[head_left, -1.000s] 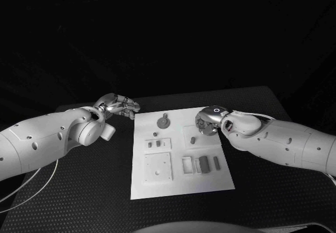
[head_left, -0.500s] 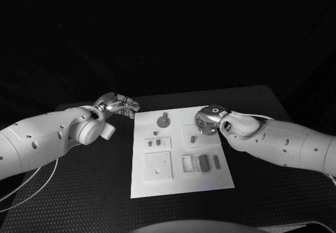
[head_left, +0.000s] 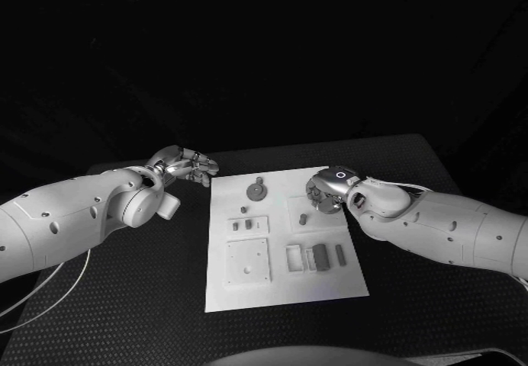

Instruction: Assemble the parts on the task board

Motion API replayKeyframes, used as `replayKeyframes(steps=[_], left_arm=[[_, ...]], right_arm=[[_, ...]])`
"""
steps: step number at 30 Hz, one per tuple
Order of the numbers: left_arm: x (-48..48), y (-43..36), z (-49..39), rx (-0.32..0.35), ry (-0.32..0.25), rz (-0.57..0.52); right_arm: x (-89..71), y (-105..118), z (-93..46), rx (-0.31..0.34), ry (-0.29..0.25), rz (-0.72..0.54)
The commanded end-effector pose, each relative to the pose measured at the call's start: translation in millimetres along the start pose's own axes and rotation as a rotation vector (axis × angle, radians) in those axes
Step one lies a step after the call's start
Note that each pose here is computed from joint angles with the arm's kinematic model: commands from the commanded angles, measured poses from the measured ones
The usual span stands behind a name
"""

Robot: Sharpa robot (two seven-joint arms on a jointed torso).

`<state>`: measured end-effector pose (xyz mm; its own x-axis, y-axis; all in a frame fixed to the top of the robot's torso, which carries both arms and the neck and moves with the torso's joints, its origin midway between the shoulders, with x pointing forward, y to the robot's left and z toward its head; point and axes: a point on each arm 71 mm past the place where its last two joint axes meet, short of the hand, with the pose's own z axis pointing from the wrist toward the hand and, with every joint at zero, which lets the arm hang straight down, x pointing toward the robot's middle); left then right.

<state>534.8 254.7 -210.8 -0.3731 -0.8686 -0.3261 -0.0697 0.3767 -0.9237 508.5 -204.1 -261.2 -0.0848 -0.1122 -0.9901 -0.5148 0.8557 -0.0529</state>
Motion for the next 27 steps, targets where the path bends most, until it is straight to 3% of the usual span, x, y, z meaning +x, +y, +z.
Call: replayKeyframes(steps=[1,27], left_arm=[[0.5,-1.7,0.8,0.007,-0.001,-0.007],[-4.9,0.6,1.2,0.004,-0.018,-0.003]], right_arm=[[19.3,2.3,-5.5,0.003,0.094,0.012],[-10.4,-1.7,-0.1,0.009,0.015,0.046]])
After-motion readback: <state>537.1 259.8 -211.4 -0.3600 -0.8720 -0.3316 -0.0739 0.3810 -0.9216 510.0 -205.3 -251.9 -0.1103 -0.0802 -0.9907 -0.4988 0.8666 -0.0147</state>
